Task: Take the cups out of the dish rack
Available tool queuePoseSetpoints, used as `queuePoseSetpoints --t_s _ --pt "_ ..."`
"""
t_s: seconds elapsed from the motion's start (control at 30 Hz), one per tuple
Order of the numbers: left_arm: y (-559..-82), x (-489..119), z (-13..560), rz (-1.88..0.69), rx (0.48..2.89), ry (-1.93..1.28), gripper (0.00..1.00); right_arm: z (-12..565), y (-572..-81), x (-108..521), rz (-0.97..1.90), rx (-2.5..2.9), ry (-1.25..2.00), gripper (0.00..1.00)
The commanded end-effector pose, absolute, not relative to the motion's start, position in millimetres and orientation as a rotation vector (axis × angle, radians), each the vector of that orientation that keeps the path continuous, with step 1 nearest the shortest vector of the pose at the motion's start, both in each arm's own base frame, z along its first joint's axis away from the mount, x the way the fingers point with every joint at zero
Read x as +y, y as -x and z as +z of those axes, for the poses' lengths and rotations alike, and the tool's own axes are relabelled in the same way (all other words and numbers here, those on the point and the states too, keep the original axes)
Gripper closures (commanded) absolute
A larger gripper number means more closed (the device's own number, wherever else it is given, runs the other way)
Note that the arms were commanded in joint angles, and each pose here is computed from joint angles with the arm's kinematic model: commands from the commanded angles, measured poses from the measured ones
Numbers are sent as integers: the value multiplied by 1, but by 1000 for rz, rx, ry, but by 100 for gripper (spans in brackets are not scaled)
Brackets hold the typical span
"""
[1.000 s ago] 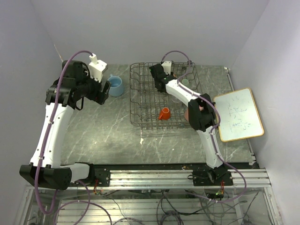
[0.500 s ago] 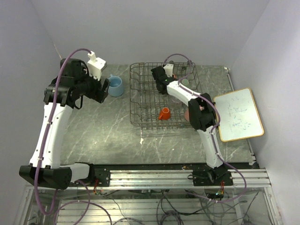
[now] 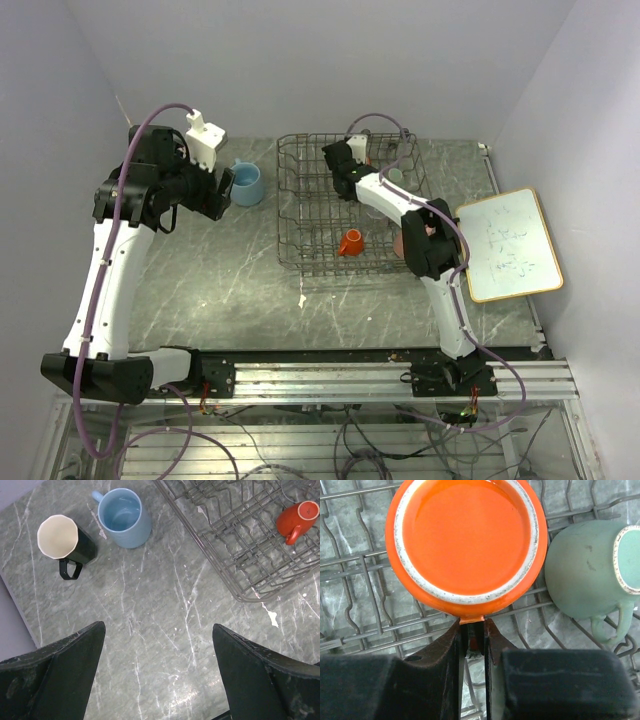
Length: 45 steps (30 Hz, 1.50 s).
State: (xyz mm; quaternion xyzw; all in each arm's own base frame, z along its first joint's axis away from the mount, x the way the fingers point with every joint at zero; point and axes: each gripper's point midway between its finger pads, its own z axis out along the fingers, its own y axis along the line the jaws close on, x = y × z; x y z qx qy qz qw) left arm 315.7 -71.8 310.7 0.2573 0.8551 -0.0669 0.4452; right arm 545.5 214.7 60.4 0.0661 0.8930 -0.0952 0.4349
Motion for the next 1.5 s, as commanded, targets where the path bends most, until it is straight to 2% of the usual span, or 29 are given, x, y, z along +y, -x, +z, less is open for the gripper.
queuePoseSetpoints --t_s 0.0,0.4,0.6,0.87,1.17,1.37,1.47 --pt "-308 -78 321 -215 2092 -628 0 129 -563 212 -198 2056 -190 100" --pt "-315 -75 318 -213 2114 -564 1 231 -557 222 -2 1875 -168 100" --pt "-313 -76 310 -200 2066 -614 1 263 -534 251 261 1904 -126 100" --pt "-302 -88 284 -246 2004 -793 1 297 -462 306 740 1925 -12 100" --pt "-288 -106 292 -328 1880 -933 1 329 -370 354 1259 1921 64 100" --pt "-279 -109 308 -232 1662 -1070 1 333 -314 383 1708 1945 136 100" --pt "-269 -113 313 -222 1570 -1130 1 334 -296 388 1836 1952 159 100"
